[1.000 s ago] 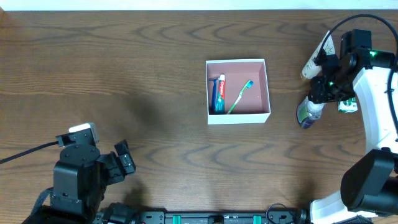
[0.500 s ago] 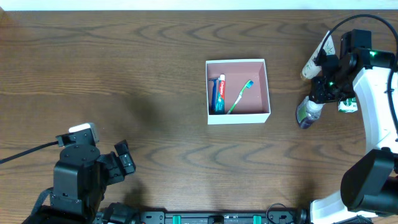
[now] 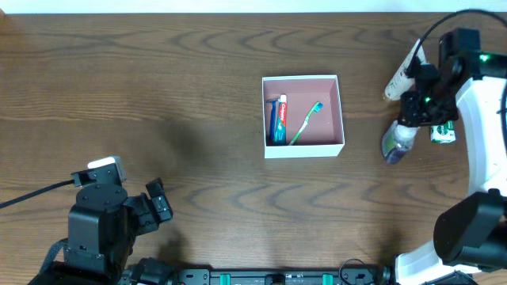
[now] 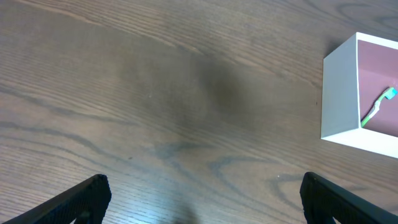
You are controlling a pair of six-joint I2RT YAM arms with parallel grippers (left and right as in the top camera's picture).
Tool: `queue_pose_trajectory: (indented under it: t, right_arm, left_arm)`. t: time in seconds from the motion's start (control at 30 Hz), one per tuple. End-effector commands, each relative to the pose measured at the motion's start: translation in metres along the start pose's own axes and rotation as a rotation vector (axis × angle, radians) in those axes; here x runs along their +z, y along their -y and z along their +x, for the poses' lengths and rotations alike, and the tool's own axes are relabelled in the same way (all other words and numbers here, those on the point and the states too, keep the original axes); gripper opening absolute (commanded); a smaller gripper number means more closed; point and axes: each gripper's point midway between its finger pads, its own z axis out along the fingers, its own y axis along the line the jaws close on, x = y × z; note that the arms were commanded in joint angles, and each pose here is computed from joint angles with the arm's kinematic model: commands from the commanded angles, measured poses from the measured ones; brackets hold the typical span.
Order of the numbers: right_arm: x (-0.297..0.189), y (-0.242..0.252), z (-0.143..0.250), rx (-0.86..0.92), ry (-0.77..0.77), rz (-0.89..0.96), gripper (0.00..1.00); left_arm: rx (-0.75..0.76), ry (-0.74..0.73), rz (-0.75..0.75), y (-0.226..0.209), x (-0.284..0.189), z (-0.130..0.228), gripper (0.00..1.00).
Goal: Pack container
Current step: 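Carry the pump bottle with the right gripper over the box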
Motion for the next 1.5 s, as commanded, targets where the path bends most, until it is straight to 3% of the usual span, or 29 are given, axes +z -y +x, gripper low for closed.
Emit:
queue_pose_trajectory:
  t: [0.0,0.23,0.53,0.67,1.03,1.3,1.47]
  right_arm:
    - [-0.026,-0.003,-0.013,0.012,0.064,0.006,0.26]
    - [-0.067,-0.029,-0.030,0.000,0.166,-0.109,0.25]
    - [-0.099,-0.088,-0.052,-0.154,0.280,-0.183,0.27]
    - [-0.102,-0.119,-0.060,-0.225,0.316,-0.201,0.29]
    - [-0.108,-0.164,-0.078,-0.221,0.398,-0.230,0.29]
    - [-0.091,-0.176,-0.084,-0.161,0.357,-0.247,0.30]
    - [-0.065,-0.161,-0.092,-0.088,0.310,-0.146,0.30]
  left_arm:
    - [-0.013,0.003,-0.012,-0.002,0.000,0.000,0.98]
    - [-0.013,0.003,-0.012,-0.002,0.000,0.000,0.98]
    - [-0.013,0.003,-0.012,-0.002,0.000,0.000,0.98]
    - [-0.013,0.003,-0.012,-0.002,0.000,0.000,0.98]
    - [-0.013,0.003,-0.012,-0.002,0.000,0.000,0.98]
    - [-0.013,0.003,-0.012,-0.002,0.000,0.000,0.98]
    - [-0.013,0.003,-0.012,-0.002,0.000,0.000,0.98]
